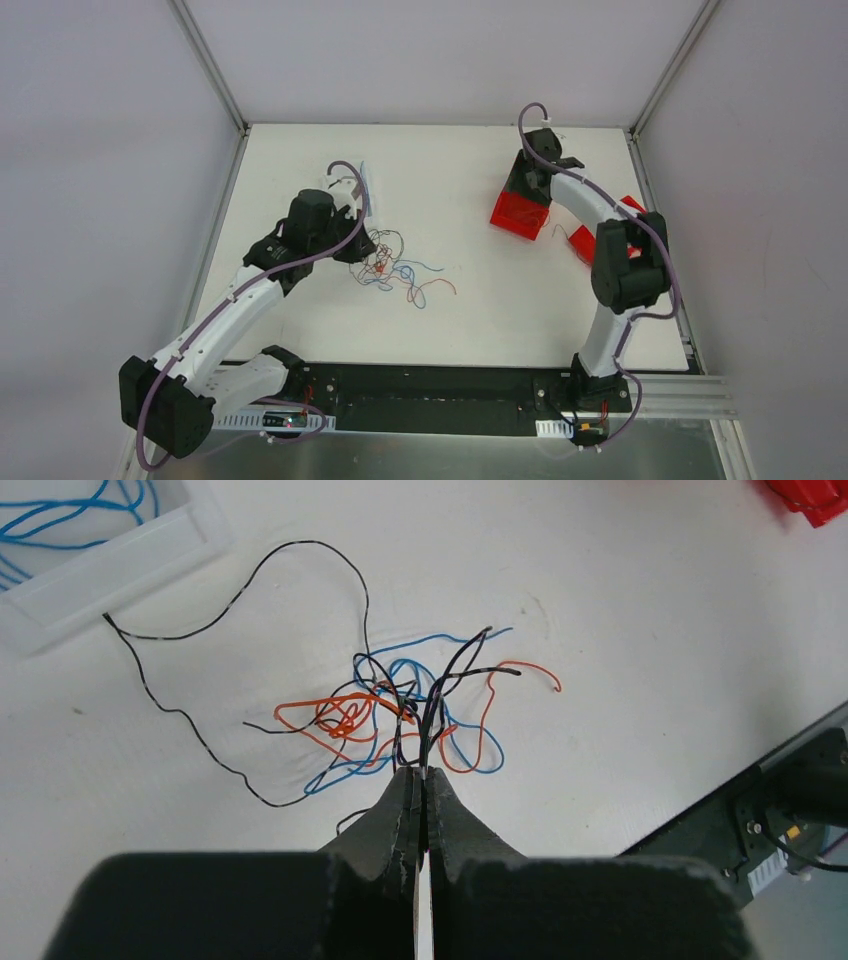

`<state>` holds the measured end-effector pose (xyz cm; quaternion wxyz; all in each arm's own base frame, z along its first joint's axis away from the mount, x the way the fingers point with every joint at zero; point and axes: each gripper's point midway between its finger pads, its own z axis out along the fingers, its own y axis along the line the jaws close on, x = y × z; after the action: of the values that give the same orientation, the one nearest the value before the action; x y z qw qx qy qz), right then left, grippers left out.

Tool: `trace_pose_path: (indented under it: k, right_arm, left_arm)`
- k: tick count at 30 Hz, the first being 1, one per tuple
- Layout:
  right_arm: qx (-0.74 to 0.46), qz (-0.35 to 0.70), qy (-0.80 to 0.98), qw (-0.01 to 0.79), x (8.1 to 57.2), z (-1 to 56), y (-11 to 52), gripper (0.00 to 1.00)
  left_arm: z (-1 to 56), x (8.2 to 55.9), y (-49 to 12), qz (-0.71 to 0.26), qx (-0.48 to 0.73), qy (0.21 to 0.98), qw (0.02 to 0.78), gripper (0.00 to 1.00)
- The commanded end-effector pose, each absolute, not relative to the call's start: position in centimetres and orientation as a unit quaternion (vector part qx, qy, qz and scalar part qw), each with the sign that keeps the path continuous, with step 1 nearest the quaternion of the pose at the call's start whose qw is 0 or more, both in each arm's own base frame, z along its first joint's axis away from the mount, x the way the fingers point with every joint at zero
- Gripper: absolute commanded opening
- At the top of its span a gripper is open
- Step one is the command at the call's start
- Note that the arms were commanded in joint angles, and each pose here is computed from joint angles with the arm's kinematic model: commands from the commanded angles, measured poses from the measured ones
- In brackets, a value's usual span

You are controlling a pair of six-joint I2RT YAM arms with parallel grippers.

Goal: Untangle the cables

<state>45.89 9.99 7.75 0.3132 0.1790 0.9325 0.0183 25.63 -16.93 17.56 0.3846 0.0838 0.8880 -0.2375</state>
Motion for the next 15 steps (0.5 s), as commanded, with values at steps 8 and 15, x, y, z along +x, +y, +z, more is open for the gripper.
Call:
trace_pose_path:
  k: [8, 15]
  right_arm:
    - [-0.009, 0.211, 0.882, 0.422, 35.4, 19.4, 18.7, 0.80]
    - [-0.095, 0.357, 0.835, 0.408, 29.9, 18.5, 23.6, 0.73]
  left_arm:
    - [24.8, 25.2, -21.3, -0.327, 0.204, 0.818, 0.426, 0.00]
    - [27.7, 23.9, -22.5, -0.360, 0.266, 0.777, 0.442, 0.00]
